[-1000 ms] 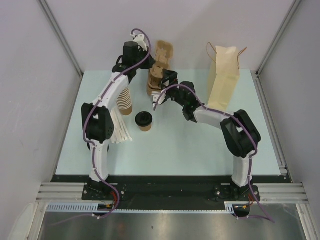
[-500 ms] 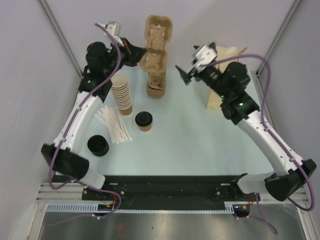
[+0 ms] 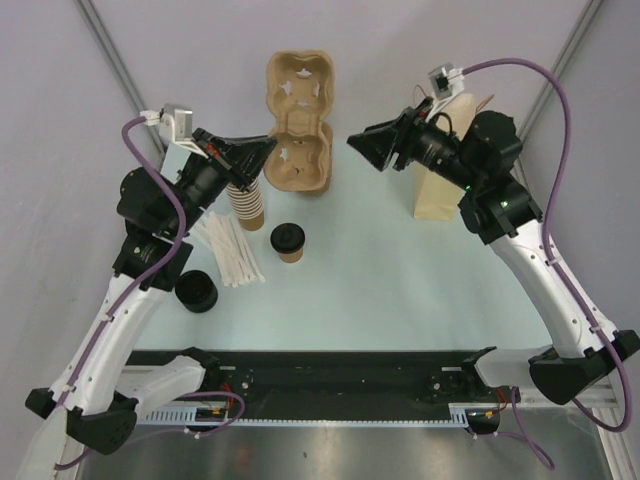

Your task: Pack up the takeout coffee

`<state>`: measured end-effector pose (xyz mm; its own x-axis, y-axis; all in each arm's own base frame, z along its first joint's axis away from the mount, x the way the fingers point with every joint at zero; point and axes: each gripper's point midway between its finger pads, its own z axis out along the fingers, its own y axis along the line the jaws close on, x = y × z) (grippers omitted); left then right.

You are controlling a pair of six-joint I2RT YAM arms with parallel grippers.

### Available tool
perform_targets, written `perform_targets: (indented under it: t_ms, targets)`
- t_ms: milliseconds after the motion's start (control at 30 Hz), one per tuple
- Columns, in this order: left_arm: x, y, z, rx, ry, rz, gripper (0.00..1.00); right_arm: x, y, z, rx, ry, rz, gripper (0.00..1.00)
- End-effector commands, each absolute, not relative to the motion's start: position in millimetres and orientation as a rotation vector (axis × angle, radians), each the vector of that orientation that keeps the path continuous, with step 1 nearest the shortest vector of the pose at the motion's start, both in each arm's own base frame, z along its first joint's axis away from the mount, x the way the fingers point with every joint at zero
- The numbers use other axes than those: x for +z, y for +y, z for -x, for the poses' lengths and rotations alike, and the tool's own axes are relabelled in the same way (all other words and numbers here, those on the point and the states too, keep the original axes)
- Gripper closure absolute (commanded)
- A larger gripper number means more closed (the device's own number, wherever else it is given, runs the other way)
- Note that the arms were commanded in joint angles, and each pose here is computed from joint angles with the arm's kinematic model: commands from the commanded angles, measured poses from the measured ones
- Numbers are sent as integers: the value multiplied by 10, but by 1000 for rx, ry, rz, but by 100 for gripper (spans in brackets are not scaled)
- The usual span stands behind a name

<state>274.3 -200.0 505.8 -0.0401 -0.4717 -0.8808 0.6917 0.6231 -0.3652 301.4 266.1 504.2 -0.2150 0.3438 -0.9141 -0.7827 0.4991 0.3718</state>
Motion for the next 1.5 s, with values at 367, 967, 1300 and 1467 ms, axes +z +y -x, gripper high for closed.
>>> perform_targets:
  t_ms: [367, 967, 1300, 1467]
  targets:
    - [4921, -1965, -2625, -1036, 1293, -131, 100, 4963, 3187, -2407, 1217, 1427, 640, 36]
    - [4611, -1857, -2487, -872, 1395, -275, 52, 4783, 3260, -2559, 1126, 1519, 642, 100]
    - [3989, -1322, -2575, -585, 1694, -419, 0, 4119, 2974, -2519, 1030, 1691, 672, 100]
    - [4266, -1207, -2690, -464, 1656, -445, 1, 3795, 2901, -2505, 980, 1775, 683, 100]
